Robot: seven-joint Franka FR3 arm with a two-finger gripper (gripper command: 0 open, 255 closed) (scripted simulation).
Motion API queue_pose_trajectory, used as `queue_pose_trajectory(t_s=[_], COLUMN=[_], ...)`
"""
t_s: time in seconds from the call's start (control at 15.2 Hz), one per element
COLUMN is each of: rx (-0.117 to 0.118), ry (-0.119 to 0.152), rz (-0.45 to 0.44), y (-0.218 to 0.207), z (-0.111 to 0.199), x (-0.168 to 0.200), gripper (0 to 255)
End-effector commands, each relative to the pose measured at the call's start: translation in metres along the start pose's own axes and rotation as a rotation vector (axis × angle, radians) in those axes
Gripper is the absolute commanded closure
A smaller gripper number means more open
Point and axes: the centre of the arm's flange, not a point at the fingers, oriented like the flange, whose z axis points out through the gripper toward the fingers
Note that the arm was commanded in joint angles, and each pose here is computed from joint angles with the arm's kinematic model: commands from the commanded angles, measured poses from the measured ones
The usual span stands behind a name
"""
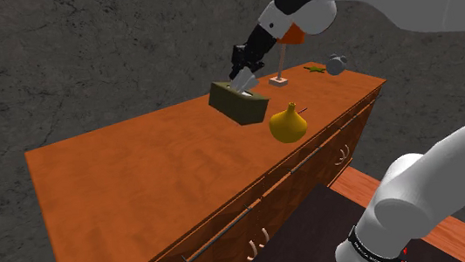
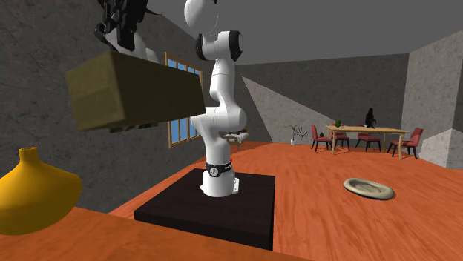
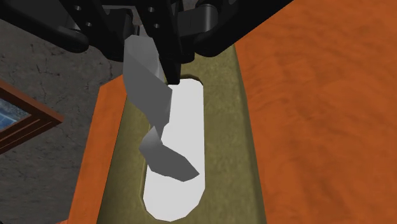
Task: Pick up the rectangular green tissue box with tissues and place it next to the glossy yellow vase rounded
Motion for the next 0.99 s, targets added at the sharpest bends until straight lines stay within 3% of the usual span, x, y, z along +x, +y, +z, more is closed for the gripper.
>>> queue_pose_trajectory(t_s=[0.0,0.33,0.92], rx=[0.001,0.001,0.001], ry=[-0.001,-0.001,-0.001], rz=[-0.001,-0.001,-0.001], y=[0.022,0.079,0.102], z=[-0.012,-0.044,-0.005], x=[-0.001,-0.001,-0.014], gripper=[255,255,255])
